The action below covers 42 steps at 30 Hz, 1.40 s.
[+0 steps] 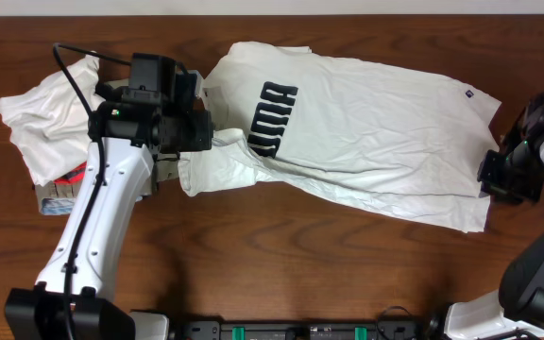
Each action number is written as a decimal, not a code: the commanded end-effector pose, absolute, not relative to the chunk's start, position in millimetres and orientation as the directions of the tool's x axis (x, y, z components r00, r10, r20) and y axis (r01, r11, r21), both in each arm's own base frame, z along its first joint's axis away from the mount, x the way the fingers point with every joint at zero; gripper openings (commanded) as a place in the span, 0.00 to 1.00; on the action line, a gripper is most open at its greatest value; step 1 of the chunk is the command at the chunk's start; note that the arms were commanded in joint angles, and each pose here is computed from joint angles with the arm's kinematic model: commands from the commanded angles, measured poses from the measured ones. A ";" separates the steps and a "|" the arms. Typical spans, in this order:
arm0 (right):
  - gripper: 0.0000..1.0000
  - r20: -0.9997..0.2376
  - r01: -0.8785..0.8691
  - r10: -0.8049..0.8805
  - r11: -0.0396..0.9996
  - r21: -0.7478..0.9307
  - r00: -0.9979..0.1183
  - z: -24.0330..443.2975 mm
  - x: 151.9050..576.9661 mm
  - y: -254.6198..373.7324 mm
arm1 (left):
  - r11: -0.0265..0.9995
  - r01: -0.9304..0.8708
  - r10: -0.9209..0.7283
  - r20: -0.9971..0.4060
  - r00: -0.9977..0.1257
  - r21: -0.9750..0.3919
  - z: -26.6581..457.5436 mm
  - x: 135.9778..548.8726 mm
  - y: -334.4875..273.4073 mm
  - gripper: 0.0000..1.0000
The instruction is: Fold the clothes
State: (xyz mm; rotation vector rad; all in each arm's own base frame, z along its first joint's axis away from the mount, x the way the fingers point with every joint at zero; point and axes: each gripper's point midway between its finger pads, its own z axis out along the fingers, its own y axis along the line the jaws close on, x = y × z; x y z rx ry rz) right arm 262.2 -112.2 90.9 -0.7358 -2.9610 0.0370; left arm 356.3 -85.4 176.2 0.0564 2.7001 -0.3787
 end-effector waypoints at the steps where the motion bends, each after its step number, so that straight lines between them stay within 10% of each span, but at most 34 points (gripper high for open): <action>1: 0.24 0.141 0.475 0.474 0.880 -0.030 -0.869 73.4 249.8 -103.9 | 0.965 0.090 -0.014 -0.394 -0.919 -0.246 173.4 355.3 -86.3 0.06; 42: 0.23 0.146 0.537 0.530 0.844 0.009 -0.835 -0.2 225.4 -84.8 | 0.966 0.089 -0.008 -0.370 -0.929 -0.244 170.8 349.1 -87.4 0.06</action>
